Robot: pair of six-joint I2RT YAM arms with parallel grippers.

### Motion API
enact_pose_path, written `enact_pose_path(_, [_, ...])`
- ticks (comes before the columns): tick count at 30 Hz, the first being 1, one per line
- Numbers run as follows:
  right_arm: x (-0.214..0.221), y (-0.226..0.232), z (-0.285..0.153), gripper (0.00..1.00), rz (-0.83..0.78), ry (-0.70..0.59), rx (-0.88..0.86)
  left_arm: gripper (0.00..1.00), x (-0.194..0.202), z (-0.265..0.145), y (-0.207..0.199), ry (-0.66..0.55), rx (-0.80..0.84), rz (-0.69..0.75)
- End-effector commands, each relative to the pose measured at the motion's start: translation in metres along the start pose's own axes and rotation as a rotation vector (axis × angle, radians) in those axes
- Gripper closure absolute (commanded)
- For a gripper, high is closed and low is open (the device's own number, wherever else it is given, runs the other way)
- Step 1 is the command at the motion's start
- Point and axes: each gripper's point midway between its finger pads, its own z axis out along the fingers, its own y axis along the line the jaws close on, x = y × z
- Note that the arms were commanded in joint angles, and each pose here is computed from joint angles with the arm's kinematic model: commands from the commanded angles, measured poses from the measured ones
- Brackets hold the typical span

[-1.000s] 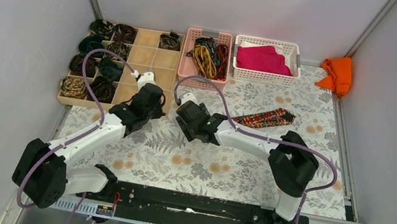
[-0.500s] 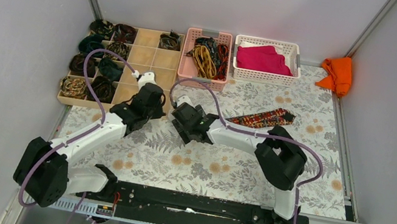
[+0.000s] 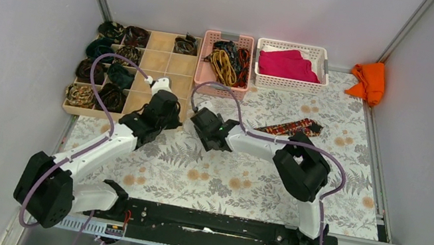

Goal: Roll the ties
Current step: Roll the tie at the center of the board.

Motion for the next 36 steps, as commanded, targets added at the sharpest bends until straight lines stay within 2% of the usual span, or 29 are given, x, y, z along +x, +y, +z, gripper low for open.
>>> enact_pose_path(1, [0.014, -0.013, 0.015, 0.44, 0.1, 0.087, -0.021, 1.0, -0.007, 0.001, -0.005, -0.032, 0.041, -0.006])
enact_pose_path(6, [0.019, -0.017, 0.021, 0.59, 0.137, 0.109, -0.036, 1.0, -0.003, 0.007, -0.008, -0.018, 0.046, -0.003])
enact_pose_path(11, [0.007, -0.007, 0.016, 0.75, 0.175, 0.072, -0.1, 1.0, 0.001, 0.017, -0.015, 0.0, 0.068, -0.017])
enact_pose_path(18, [-0.03, 0.013, -0.026, 0.77, 0.322, -0.045, -0.277, 1.0, -0.001, 0.045, -0.031, 0.032, 0.089, -0.026])
enact_pose_path(27, [-0.051, 0.035, -0.066, 0.78, 0.481, -0.141, -0.511, 1.0, 0.01, 0.078, -0.051, 0.102, 0.139, -0.024])
enact_pose_path(36, [-0.051, 0.03, -0.078, 0.78, 0.703, -0.152, -0.79, 1.0, 0.02, 0.089, -0.078, 0.144, 0.281, -0.002])
